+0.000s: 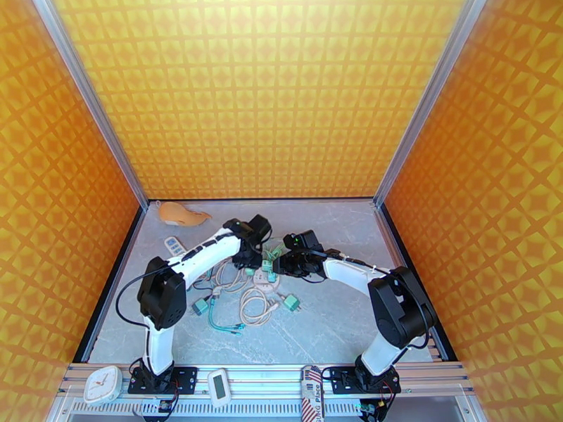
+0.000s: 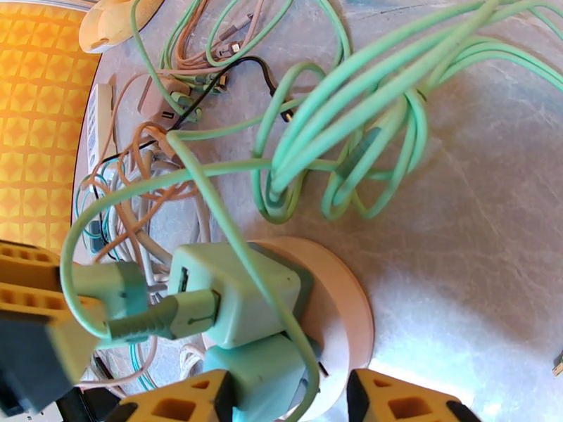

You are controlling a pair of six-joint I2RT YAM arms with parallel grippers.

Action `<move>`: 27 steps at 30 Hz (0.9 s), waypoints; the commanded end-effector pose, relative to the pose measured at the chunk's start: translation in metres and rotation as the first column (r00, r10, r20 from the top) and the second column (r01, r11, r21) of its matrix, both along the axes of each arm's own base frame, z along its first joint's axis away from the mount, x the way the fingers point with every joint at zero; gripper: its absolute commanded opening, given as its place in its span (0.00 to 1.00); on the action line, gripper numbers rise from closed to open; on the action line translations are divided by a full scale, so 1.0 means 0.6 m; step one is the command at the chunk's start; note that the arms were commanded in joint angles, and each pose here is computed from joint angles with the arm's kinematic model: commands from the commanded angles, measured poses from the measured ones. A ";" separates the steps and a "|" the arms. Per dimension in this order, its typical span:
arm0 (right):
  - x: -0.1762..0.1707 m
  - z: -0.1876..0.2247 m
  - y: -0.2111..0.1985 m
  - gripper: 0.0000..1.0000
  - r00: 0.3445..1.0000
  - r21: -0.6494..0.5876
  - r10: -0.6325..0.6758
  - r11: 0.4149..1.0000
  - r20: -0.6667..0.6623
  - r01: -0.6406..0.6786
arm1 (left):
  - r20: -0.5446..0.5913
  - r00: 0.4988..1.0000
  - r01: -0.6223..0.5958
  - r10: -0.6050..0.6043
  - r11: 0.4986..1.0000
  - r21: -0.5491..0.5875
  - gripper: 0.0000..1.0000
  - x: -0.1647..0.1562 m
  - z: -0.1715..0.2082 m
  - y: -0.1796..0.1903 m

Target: Pull the plug off the socket

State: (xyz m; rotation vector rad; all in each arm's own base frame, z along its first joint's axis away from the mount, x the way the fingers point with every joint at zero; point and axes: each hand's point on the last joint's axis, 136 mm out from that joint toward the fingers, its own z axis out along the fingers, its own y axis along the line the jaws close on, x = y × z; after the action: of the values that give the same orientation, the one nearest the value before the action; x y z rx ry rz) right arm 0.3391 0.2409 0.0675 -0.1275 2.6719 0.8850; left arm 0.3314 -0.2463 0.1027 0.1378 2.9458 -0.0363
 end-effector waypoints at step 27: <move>-0.114 -0.147 -0.089 0.47 0.962 -0.325 -0.046 0.945 -0.270 -0.046 | 0.000 0.989 -0.151 0.151 0.986 0.071 0.59 -0.104 -0.042 0.076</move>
State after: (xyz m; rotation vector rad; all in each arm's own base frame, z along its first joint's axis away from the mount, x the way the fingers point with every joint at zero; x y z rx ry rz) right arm 0.3396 0.2411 0.0669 -0.1269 2.6758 0.8767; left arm 0.2579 -0.1897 0.0637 -0.0759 2.9864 0.1444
